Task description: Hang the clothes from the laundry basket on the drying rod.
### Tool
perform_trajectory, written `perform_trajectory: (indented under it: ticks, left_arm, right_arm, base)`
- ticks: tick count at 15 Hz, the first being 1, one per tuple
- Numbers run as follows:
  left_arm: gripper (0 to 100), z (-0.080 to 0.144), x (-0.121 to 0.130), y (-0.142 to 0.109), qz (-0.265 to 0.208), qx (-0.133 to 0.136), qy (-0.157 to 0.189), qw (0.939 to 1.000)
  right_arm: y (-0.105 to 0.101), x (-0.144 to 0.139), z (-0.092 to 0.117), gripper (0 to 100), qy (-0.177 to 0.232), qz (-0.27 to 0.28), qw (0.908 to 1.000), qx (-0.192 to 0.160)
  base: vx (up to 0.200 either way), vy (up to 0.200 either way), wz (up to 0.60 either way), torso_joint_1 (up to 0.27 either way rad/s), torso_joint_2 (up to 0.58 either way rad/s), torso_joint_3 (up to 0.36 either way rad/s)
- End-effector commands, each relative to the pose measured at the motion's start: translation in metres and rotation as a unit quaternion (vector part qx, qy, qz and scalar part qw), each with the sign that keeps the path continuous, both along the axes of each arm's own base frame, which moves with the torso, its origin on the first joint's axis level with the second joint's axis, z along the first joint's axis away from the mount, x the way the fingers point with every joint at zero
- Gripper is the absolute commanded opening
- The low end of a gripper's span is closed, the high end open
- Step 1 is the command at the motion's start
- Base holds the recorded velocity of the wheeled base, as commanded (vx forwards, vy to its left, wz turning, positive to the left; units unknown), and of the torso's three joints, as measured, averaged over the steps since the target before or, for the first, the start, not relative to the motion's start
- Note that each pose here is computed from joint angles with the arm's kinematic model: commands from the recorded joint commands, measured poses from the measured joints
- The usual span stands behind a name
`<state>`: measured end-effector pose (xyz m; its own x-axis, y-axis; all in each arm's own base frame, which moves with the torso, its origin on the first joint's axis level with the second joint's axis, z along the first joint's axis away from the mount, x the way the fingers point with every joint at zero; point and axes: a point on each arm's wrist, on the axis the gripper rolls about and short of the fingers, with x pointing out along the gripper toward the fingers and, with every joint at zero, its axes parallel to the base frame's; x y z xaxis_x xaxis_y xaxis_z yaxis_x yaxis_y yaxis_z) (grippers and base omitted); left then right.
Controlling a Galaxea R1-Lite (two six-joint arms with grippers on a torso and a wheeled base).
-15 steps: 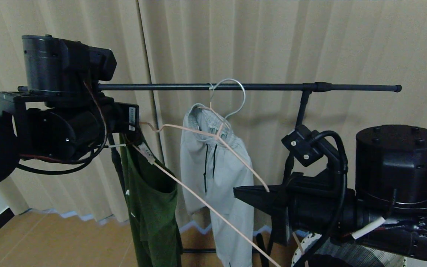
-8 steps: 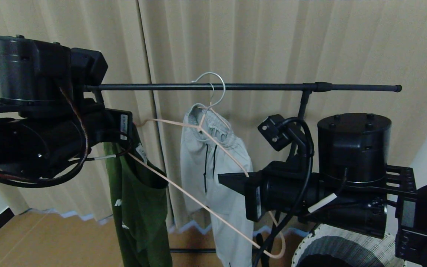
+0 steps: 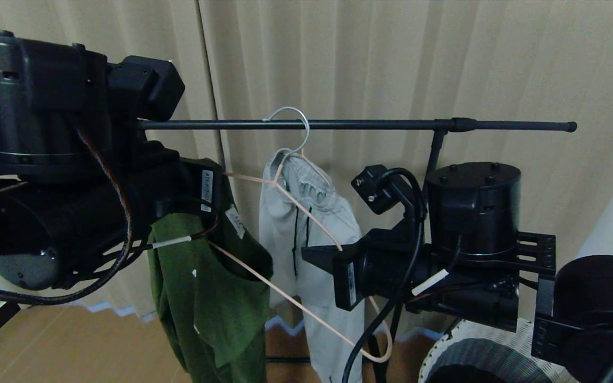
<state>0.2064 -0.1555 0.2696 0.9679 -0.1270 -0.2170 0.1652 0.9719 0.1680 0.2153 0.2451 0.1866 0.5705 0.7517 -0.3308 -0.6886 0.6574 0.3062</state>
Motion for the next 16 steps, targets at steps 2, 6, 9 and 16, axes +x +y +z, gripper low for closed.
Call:
perform_trajectory:
  ticks: [2, 6, 9, 16]
  left_arm:
    - [0, 0.001, -0.008, -0.004, -0.031, -0.005, 0.002, 0.9995]
    - [0, -0.001, -0.023, 0.002, -0.147, -0.025, 0.019, 0.9886]
    - [0, -0.005, -0.026, 0.004, -0.174, -0.028, 0.028, 0.9840]
    - [100, -0.020, -0.035, 0.007, -0.183, -0.015, 0.043, 0.9822]
  right_arm:
    - [0.009, 0.008, -0.002, 0, -0.001, 0.000, 1.0000, 0.000]
    - [0.008, 0.007, 0.000, 0, -0.002, -0.001, 1.0000, 0.000]
    - [0.002, 0.003, 0.005, 0, -0.003, -0.006, 1.0000, -0.002]
    - [-0.005, -0.004, 0.020, 0, -0.022, -0.014, 0.9996, 0.010]
  base:
    - [0.000, 0.000, 0.00, 0.000, 0.00, 0.000]
    - [0.000, 0.000, 0.00, 0.000, 0.00, 0.000]
    - [0.000, 0.000, 0.00, 0.000, 0.00, 0.000]
    - [0.000, 0.000, 0.00, 0.000, 0.00, 0.000]
